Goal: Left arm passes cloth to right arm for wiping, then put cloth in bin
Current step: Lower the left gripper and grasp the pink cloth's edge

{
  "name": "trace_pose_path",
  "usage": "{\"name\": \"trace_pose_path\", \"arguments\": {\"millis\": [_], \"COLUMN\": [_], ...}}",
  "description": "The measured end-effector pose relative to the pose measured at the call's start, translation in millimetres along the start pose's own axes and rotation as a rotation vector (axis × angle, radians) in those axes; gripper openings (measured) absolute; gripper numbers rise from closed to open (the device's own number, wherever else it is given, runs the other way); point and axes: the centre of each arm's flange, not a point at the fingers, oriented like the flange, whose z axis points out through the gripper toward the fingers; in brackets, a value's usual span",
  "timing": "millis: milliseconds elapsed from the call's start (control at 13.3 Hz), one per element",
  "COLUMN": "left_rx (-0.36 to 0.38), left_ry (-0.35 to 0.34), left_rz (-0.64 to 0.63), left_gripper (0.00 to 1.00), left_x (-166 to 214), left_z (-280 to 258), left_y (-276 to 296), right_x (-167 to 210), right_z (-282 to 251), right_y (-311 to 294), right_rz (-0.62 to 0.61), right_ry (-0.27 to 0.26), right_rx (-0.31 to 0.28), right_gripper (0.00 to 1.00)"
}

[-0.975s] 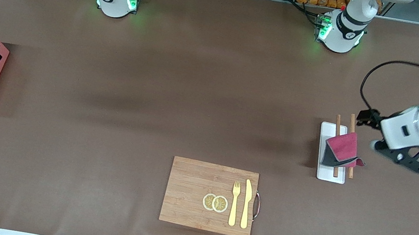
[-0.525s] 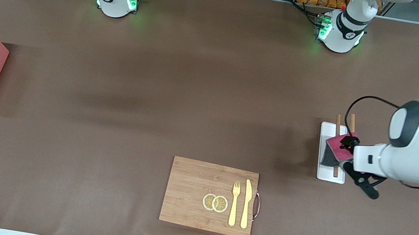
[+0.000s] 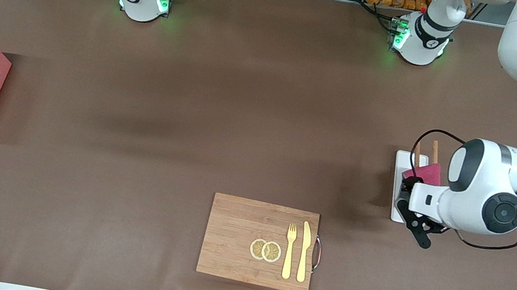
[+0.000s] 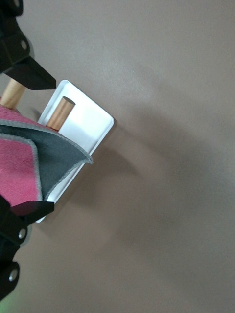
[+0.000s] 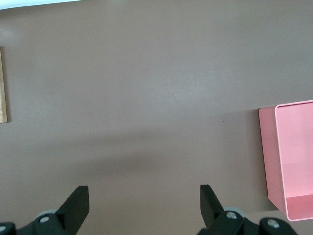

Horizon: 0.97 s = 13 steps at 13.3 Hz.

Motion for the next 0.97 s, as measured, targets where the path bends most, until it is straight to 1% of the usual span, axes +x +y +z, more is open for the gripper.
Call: {"name": "trace_pose_path", "arguments": {"millis": [450,675,975], "left_rx": [-0.014,-0.014,-0.038], "left_ry": [-0.024,-0.041,-0.061], "left_rz": [0.005,0.016,0.021], "left_gripper": [1.00,1.00,1.00], "left_x": [-0.5,-8.2,-18.9], "left_z": [20.2,24.0,33.1], "left_y": [-6.0,-11.8,-16.7], "right_x": [0.0,0.0,0.1], "right_z": [0.0,0.0,0.3], "right_y": [-0.3,-0.3,-0.3], "right_rz": [0.000,0.000,0.000], "right_ry": [0.000,0.000,0.000], "right_rx": [0.002,0.002,0.002], "right_gripper": [1.00,1.00,1.00]}}
